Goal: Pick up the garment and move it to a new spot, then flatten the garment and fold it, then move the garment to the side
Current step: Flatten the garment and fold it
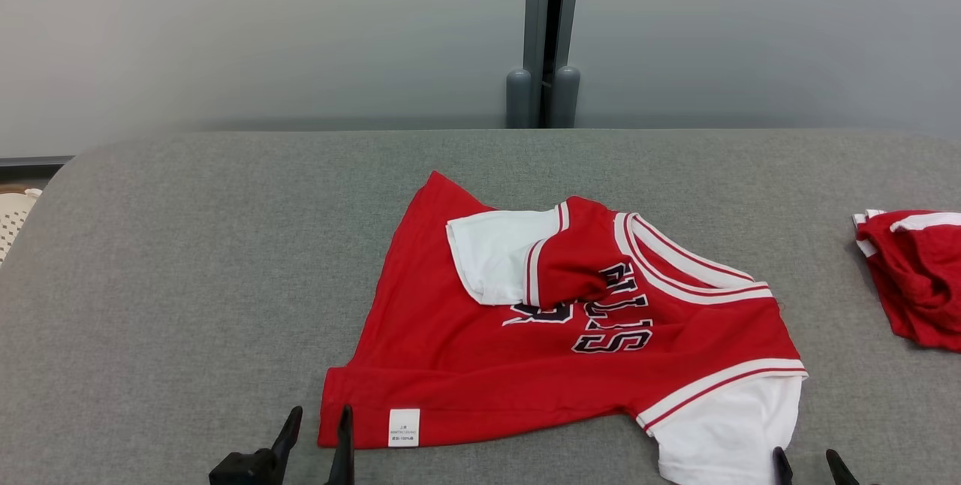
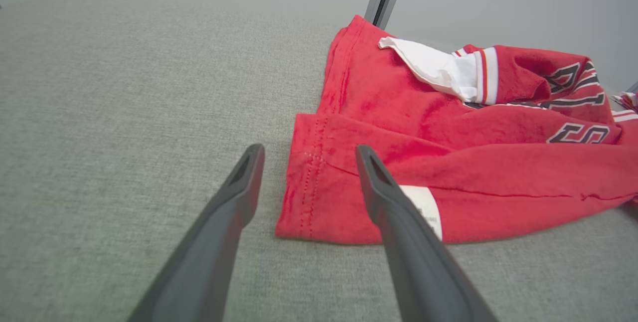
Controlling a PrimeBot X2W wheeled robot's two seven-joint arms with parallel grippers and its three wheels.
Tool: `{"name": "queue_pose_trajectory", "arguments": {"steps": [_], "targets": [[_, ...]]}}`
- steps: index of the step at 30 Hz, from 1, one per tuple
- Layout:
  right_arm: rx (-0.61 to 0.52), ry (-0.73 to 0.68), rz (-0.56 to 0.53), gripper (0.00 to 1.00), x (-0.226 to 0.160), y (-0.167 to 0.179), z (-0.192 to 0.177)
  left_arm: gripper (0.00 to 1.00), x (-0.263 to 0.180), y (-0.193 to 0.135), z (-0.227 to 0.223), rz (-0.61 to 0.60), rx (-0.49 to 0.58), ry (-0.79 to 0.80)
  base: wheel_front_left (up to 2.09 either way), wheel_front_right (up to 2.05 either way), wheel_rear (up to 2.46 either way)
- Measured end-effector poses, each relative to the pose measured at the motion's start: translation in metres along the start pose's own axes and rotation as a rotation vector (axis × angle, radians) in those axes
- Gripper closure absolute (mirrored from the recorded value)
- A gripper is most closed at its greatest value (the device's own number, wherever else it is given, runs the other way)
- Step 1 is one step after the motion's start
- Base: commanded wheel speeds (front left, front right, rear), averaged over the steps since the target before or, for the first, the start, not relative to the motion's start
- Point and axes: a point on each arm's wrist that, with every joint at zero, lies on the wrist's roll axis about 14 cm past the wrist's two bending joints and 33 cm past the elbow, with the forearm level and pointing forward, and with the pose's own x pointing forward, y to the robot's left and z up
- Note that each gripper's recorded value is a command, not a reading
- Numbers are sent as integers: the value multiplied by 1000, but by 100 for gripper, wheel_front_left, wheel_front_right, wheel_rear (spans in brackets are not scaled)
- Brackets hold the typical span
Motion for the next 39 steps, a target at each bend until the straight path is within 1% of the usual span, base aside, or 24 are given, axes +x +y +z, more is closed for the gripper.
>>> {"name": "queue_pose_trajectory", "arguments": {"steps": [6, 17, 21, 22, 24, 25, 26, 27, 33, 39], "targets": [[-20, 23, -3, 0, -2, -2, -7, 0, 0, -2, -3, -5, -5, 8, 0, 0, 0], [-77, 57, 66, 0, 2, 17, -15, 0, -1, 3, -5, 11, -17, 17, 0, 0, 0], [-106, 110, 87, 0, -1, 22, -31, 0, -2, 5, -6, 18, -18, 19, 0, 0, 0], [-108, 116, 87, 2, -1, 21, -33, 0, -2, 5, -7, 19, -19, 20, 0, 0, 0], [-111, 124, 84, 23, -1, 20, -35, 0, -2, 5, -7, 21, -20, 22, 0, 0, 0], [-111, 125, 81, 42, -1, 19, -36, 0, -2, 6, -8, 21, -20, 23, 0, 0, 0], [-109, 125, 76, 65, 0, 18, -36, 0, -2, 6, -8, 21, -21, 25, 0, 0, 0], [-108, 126, 71, 100, 0, 16, -36, 0, -1, 5, -8, 20, -20, 25, 0, 0, 0], [-84, 108, 22, 100, 0, 3, -30, 0, 2, 3, -7, 9, -19, 26, 0, 0, 0], [-72, 48, -72, 100, 1, -26, -10, 0, 7, -2, -6, -7, -23, 26, 0, 0, 0]]}}
